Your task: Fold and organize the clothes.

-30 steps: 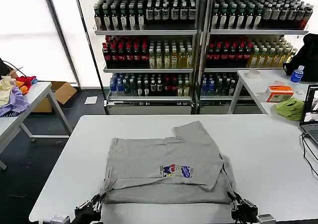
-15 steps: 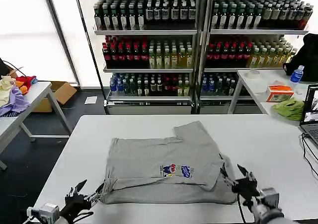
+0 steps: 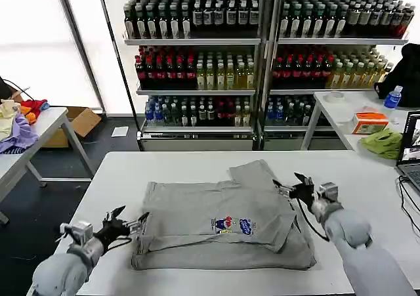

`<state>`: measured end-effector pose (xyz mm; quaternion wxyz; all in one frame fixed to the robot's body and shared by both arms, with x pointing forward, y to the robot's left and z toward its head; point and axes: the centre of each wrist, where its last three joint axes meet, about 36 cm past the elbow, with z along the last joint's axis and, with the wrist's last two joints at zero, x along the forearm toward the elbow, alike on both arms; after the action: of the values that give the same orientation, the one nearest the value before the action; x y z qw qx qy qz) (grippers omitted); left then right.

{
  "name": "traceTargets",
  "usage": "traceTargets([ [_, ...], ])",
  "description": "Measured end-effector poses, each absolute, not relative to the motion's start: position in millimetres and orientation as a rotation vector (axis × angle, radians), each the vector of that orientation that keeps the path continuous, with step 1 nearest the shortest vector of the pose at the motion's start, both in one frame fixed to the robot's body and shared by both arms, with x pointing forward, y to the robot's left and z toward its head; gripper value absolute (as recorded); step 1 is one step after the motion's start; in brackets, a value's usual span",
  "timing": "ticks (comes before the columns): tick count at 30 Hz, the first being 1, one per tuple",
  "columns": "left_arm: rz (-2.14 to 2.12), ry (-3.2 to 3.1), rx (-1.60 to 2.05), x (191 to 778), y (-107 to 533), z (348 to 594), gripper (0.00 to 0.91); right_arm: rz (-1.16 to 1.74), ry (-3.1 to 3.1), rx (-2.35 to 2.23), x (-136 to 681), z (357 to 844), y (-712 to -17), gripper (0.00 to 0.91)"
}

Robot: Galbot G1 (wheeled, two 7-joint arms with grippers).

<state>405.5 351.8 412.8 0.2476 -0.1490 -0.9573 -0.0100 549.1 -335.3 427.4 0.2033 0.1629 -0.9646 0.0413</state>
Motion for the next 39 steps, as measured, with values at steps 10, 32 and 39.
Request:
traceTargets([
  [10,0.015,-2.583,-0.426,486,358,394,0.907,0.083,-2.619,0.472,616,415,-321,0.907],
  [32,0.048,-2.538,-0.483,531,343,376,0.010,0.045,-2.550,0.487,636,395,-297,0.000],
  [39,0.061,-2.529,-0.504,525,341,368,0.010,0.018,-2.548,0.490,633,392,-290,0.000],
])
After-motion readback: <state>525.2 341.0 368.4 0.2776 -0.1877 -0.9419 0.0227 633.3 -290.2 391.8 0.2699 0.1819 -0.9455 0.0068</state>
